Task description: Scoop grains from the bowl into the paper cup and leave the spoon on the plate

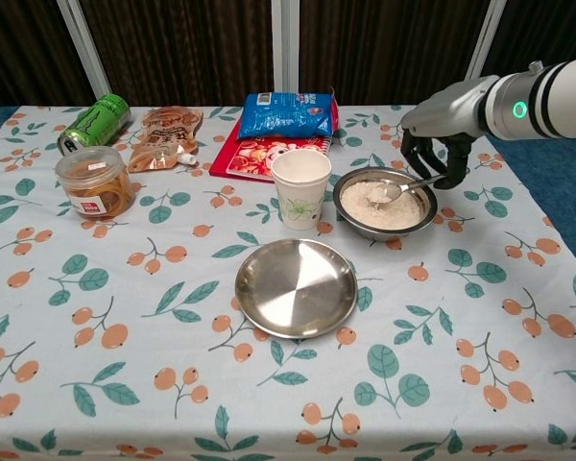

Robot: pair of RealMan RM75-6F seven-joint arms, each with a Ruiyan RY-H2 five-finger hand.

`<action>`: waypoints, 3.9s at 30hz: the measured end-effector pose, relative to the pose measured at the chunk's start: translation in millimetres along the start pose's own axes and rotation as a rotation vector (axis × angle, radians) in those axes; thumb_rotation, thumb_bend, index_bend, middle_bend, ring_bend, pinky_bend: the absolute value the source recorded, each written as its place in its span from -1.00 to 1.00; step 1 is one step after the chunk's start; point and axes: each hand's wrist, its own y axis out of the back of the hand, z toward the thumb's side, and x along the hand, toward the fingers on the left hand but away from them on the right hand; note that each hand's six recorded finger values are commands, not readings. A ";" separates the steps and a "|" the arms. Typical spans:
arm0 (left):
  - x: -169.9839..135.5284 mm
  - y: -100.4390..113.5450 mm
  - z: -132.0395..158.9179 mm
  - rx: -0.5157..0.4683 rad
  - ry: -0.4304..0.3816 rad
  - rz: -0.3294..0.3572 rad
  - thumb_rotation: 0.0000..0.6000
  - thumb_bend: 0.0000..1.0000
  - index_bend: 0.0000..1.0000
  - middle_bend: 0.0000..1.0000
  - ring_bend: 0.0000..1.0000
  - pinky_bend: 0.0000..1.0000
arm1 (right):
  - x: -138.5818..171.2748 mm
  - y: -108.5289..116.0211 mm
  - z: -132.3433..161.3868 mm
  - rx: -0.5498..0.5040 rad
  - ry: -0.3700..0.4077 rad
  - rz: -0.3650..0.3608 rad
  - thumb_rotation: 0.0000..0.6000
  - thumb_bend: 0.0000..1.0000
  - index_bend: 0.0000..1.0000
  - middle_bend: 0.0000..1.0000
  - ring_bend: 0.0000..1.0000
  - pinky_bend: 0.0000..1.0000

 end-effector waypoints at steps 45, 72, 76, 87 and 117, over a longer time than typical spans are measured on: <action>-6.7 0.4 -7.6 -0.020 0.023 0.012 1.00 -1.00 -0.78 -0.63 -0.76 -0.52 | 0.2 96.4 89.9 0.487 0.078 -0.372 1.00 -0.30 0.26 0.19 -0.46 -0.61; -9.2 -1.7 -9.4 -0.031 0.031 0.018 1.00 -1.00 -0.78 -0.63 -0.76 -0.52 | 11.1 82.2 109.4 0.983 0.057 -0.686 1.00 -0.30 0.28 0.19 -0.46 -0.82; -7.8 -0.5 -8.9 -0.030 0.027 0.021 1.00 -1.00 -0.77 -0.63 -0.76 -0.52 | 17.6 88.4 103.4 0.851 0.043 -0.684 1.00 -0.30 0.28 0.19 -0.46 -0.82; -6.4 2.9 -2.9 -0.032 0.009 0.025 1.00 -1.00 -0.77 -0.63 -0.76 -0.52 | 67.4 73.8 89.0 0.339 0.143 -0.568 1.00 -0.30 0.28 0.19 -0.45 -0.78; -13.3 3.0 -4.7 -0.050 0.008 0.033 1.00 -1.00 -0.78 -0.63 -0.76 -0.52 | 64.2 -18.6 149.1 0.158 0.303 -0.313 1.00 -0.68 -0.89 -0.65 -1.00 -1.00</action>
